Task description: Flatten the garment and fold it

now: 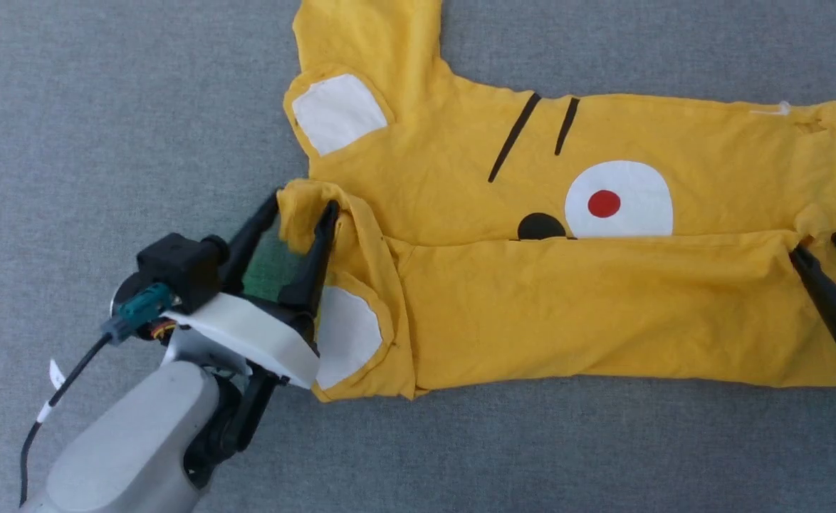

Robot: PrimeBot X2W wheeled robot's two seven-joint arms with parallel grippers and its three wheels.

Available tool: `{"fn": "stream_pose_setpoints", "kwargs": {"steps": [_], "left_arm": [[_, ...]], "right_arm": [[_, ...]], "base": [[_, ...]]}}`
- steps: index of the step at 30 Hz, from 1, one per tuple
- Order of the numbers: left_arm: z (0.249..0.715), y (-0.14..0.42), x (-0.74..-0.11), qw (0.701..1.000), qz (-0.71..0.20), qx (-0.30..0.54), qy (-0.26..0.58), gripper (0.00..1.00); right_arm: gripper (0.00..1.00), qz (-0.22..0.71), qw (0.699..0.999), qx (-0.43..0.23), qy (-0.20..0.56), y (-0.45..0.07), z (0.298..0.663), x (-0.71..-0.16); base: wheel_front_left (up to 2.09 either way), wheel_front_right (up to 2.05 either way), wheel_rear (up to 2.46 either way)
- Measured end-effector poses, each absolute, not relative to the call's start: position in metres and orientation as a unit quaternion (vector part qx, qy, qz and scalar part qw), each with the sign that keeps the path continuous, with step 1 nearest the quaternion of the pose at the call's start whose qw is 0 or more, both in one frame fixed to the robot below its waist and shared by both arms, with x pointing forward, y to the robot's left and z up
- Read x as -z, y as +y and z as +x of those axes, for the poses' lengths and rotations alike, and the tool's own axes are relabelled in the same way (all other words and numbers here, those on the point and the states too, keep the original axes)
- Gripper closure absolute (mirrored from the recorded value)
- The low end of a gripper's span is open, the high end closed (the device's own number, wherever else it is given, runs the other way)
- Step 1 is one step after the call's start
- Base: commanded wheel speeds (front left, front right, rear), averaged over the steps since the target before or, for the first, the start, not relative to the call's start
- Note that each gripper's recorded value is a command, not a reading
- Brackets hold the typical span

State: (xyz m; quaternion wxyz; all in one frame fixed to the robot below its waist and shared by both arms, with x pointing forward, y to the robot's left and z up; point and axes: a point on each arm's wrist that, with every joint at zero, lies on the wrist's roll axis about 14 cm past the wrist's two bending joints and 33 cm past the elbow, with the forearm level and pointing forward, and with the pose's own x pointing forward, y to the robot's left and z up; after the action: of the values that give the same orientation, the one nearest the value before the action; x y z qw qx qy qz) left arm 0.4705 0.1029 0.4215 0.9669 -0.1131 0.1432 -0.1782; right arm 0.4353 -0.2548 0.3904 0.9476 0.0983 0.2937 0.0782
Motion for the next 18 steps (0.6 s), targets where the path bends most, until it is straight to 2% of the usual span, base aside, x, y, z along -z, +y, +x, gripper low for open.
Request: {"fn": "stream_pose_setpoints", "kwargs": {"steps": [7,13,18], "left_arm": [[0.455,0.125,-0.463,0.981,-0.112,0.131,0.083,0.0],[0.433,0.143,-0.506,0.993,-0.092,0.076,0.012,0.0],[0.408,0.145,-0.524,0.995,-0.093,0.033,-0.029,0.0]], "right_arm": [[0.0,0.104,0.972,-0.052,0.206,-0.27,0.43,-0.439],[0.0,0.042,0.996,-0.005,0.083,-0.284,0.417,-0.488],[0.0,0.028,0.998,0.02,0.053,-0.269,0.392,-0.488]], "base": [[0.0,0.0,0.0],[0.0,0.0,0.0],[0.0,0.0,0.0]]}}
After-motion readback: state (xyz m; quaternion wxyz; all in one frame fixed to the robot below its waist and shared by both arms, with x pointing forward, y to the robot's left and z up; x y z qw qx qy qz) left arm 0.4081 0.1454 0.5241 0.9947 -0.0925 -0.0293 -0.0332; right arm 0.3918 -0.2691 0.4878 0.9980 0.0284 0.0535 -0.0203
